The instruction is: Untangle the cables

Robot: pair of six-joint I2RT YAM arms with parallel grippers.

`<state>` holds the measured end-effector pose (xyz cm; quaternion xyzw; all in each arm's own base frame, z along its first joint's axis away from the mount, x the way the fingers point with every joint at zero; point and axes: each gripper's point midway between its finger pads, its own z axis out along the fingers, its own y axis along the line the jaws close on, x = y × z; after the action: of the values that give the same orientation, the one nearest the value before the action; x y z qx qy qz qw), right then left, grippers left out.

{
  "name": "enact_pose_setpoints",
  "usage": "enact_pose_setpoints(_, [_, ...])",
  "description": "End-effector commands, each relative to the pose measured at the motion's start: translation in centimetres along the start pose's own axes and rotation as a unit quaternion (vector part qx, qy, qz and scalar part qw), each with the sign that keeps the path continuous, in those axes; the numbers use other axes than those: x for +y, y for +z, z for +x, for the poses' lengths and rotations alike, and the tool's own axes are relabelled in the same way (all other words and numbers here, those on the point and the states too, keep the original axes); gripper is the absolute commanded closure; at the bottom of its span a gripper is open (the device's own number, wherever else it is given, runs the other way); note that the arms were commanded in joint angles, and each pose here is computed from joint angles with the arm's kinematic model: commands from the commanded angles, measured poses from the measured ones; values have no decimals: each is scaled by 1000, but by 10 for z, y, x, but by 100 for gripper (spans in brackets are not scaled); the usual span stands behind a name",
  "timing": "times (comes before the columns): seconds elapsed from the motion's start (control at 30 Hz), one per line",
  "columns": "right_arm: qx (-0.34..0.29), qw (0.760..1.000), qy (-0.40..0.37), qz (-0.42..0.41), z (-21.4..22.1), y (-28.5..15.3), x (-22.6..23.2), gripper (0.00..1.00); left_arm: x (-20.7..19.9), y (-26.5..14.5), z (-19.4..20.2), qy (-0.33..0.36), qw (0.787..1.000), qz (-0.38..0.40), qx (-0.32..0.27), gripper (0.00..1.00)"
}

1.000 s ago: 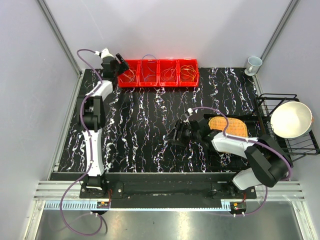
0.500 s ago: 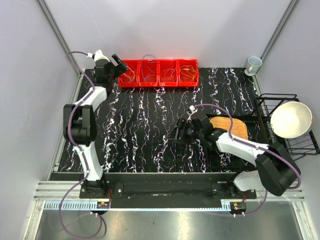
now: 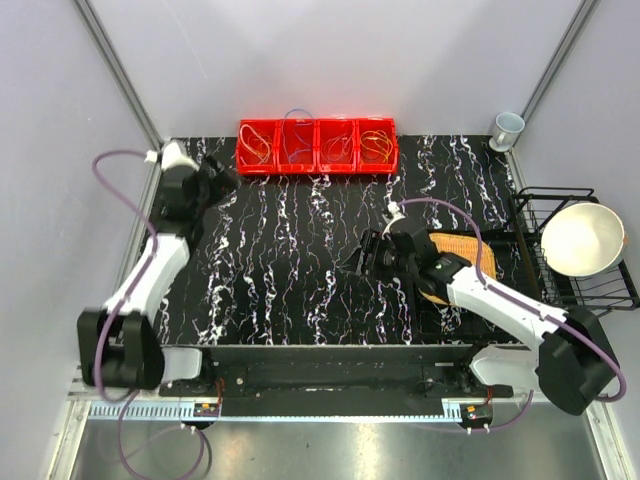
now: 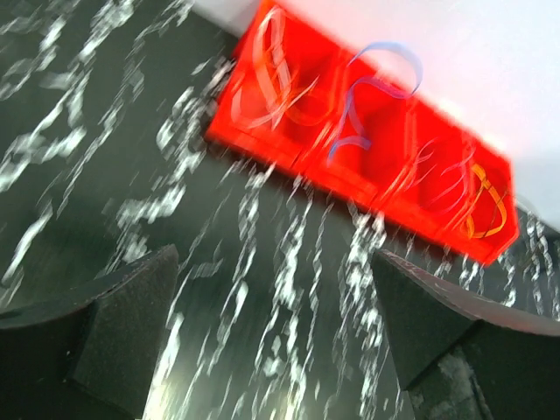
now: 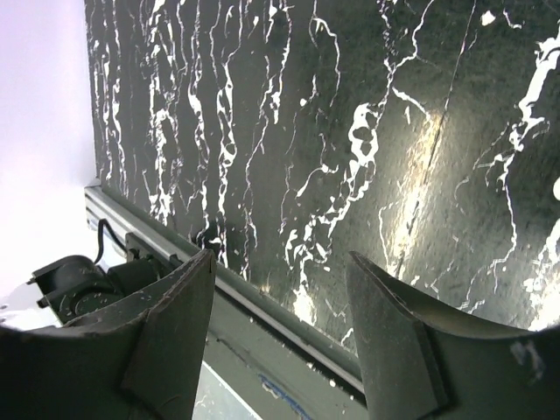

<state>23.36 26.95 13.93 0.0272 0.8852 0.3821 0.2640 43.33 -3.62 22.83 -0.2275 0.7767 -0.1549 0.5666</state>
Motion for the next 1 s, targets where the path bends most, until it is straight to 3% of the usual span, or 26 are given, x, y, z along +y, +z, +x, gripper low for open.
enact_pose_setpoints(0.0, [-30,999,-5,-21,-11,-18,18,33,21,-40,-1,-19,999,-30,-39,6])
enact_pose_setpoints(0.17, [-38,999,-8,-30,-9,-34,23,31,65,-72,-2,7,990,-118,-77,8])
enact_pose_setpoints(0.3, [-35,998,-10,-43,-8,-42,30,28,118,-96,4,38,967,-216,-129,8])
enact_pose_setpoints(0.37, [-35,998,-11,-50,-7,-46,32,27,120,-102,-9,65,959,-211,-179,8])
enact_pose_setpoints(0.4, [-37,998,-15,-51,-6,-47,31,25,136,-104,5,83,953,-230,-179,7])
enact_pose_setpoints(0.5, [-48,997,-23,-52,-6,-47,26,21,141,-101,7,115,945,-214,-220,6])
enact_pose_setpoints(0.67, [-65,996,-40,-55,-10,-39,22,11,161,-79,51,156,947,-205,-191,7])
enact_pose_setpoints(0.7, [-65,995,-43,-55,-10,-37,21,11,151,-77,40,156,945,-185,-221,9])
enact_pose_setpoints(0.77, [-64,995,-53,-59,-10,-30,21,5,137,-70,50,188,948,-156,-206,9])
enact_pose_setpoints(0.8, [-58,996,-53,-53,-8,-24,16,4,124,-70,41,189,946,-128,-232,8])
enact_pose_setpoints(0.93, [-63,995,-69,-31,-14,-10,8,0,114,-44,44,222,944,-111,-217,4])
enact_pose_setpoints(0.97, [-68,995,-77,-22,-17,-7,4,0,106,-33,54,236,950,-90,-181,5])
